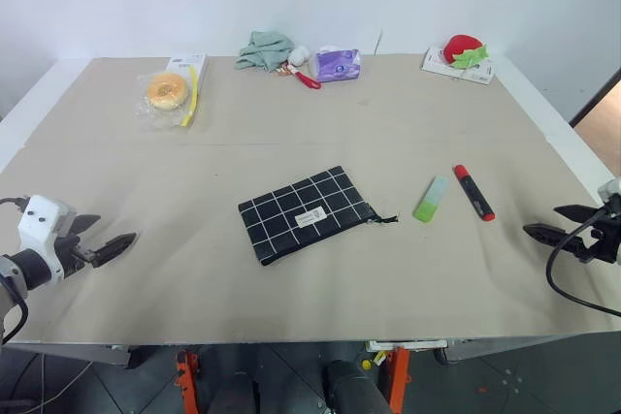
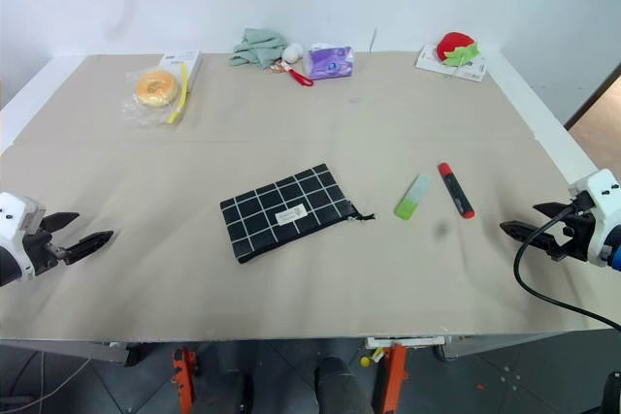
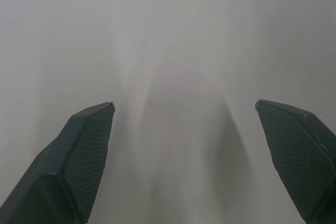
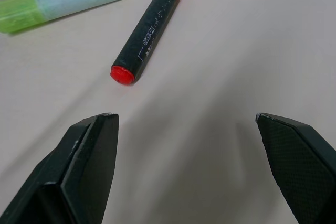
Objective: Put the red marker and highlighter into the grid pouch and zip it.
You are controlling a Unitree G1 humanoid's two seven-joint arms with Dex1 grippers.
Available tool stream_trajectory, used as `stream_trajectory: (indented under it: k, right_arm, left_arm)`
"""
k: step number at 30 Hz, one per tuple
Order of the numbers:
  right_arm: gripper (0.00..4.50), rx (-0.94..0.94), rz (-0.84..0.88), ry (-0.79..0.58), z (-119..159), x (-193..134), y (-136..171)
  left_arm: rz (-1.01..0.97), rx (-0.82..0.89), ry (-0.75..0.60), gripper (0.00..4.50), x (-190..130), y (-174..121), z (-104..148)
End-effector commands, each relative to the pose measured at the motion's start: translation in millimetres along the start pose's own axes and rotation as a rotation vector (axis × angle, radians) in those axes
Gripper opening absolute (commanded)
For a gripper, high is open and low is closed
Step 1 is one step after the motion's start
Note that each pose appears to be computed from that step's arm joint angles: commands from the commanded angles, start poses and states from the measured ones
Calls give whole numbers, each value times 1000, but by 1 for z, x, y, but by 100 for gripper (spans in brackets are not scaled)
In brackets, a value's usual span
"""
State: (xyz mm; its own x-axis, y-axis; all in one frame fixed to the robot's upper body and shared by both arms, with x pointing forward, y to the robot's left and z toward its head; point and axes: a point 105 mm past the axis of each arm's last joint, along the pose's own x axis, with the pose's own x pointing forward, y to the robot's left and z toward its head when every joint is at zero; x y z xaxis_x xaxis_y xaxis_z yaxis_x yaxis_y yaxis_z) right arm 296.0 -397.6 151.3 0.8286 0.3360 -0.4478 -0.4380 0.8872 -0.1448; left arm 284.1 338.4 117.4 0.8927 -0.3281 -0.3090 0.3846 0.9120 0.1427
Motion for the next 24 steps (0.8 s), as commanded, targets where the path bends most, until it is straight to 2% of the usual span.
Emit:
stream_trajectory:
  k: [1,24]
  right_arm:
    - [450,-34,-22,-36,15,-10,-7]
    - [450,-24,-3,-59,16,-4,-5]
  left_arm:
    - [32,16,-34,444,-6,10,12]
    - [47,5,-52,444,-8,13,15]
